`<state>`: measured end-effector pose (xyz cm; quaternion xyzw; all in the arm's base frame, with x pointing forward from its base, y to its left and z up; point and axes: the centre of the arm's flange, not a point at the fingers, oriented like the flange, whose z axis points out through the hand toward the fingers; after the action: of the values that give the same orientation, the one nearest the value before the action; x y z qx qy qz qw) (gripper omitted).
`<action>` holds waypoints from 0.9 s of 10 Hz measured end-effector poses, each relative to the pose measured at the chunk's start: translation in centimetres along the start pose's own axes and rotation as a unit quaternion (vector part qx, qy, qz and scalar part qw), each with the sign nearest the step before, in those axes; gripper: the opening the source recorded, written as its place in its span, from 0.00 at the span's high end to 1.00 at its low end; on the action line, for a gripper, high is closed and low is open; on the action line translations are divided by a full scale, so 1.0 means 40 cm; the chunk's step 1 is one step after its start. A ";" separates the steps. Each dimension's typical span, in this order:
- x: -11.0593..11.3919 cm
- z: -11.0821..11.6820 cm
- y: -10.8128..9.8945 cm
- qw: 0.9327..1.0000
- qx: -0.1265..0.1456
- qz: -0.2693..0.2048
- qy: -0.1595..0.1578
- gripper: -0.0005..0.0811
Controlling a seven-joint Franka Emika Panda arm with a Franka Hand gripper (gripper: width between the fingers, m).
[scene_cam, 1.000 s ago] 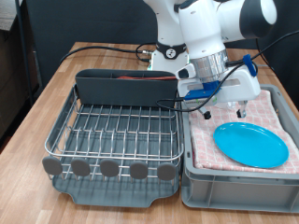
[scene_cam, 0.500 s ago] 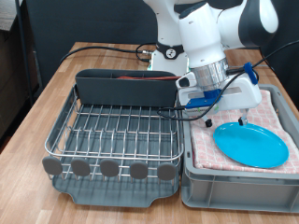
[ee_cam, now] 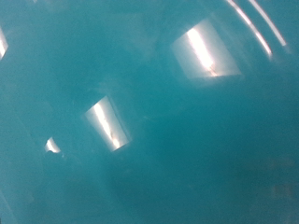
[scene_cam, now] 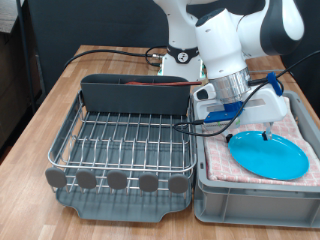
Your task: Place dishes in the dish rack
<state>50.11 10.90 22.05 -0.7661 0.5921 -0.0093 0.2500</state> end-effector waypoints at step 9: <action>0.002 0.001 -0.009 1.000 -0.005 0.009 0.013 0.91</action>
<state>50.47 10.92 22.12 -0.7620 0.6021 -0.0141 0.2380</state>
